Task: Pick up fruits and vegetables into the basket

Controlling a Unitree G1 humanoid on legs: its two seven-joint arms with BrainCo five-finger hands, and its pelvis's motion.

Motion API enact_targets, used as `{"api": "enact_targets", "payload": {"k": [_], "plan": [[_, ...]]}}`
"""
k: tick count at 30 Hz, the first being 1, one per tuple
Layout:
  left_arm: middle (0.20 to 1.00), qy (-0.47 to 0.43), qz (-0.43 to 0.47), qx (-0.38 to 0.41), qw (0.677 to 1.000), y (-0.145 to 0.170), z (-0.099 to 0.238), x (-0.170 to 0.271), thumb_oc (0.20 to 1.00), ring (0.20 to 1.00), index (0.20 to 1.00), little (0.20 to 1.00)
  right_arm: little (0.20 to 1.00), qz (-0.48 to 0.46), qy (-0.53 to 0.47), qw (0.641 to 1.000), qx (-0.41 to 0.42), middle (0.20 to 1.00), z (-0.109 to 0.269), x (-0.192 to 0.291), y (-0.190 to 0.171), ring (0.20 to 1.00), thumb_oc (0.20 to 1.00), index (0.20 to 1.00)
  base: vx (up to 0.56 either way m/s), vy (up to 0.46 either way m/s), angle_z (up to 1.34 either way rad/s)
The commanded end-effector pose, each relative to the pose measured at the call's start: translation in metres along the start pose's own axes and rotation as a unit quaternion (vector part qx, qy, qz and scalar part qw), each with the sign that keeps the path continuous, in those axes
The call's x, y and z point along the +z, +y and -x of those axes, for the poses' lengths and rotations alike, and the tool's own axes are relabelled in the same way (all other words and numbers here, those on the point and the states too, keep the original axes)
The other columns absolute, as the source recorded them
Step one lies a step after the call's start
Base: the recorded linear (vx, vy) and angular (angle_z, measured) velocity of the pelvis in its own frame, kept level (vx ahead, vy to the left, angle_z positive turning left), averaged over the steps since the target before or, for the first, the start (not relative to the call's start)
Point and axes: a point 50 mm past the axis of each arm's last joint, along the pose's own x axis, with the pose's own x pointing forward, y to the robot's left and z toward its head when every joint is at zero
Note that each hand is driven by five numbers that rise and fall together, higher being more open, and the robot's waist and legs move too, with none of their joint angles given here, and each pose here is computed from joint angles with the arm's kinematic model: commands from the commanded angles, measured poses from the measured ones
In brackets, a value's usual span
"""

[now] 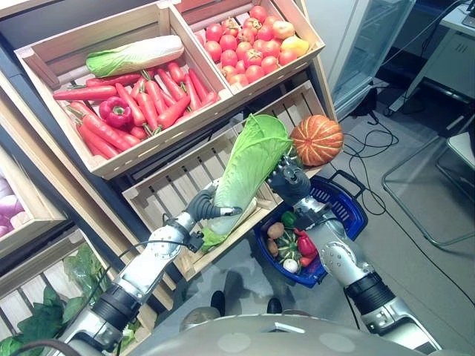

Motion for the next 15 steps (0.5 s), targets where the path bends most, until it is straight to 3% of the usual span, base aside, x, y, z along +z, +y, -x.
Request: {"api": "enact_targets", "payload": {"k": [1,6,15], "plan": [[0.2,-0.021,-0.058,-0.008,0.998,0.017,-0.013,0.021,0.2,0.2,0.2,0.2,1.0,-0.012,-0.027,0.995,0.095,1.0,-0.01,0.009,0.029,1.0,1.0,1.0,0.0,0.0,0.0],[0.2,0.053,-0.076,-0.034,0.995,0.021,-0.014,0.004,0.2,0.2,0.2,0.2,1.0,0.025,-0.019,0.993,0.11,1.0,-0.014,0.013,0.032,1.0,1.0,1.0,0.0,0.0,0.0],[0.2,0.074,-0.084,-0.045,0.993,0.029,-0.012,-0.001,0.2,0.2,0.2,0.2,1.0,0.13,-0.023,0.984,0.12,1.0,-0.016,0.03,0.033,1.0,1.0,1.0,0.0,0.0,0.0]]}}
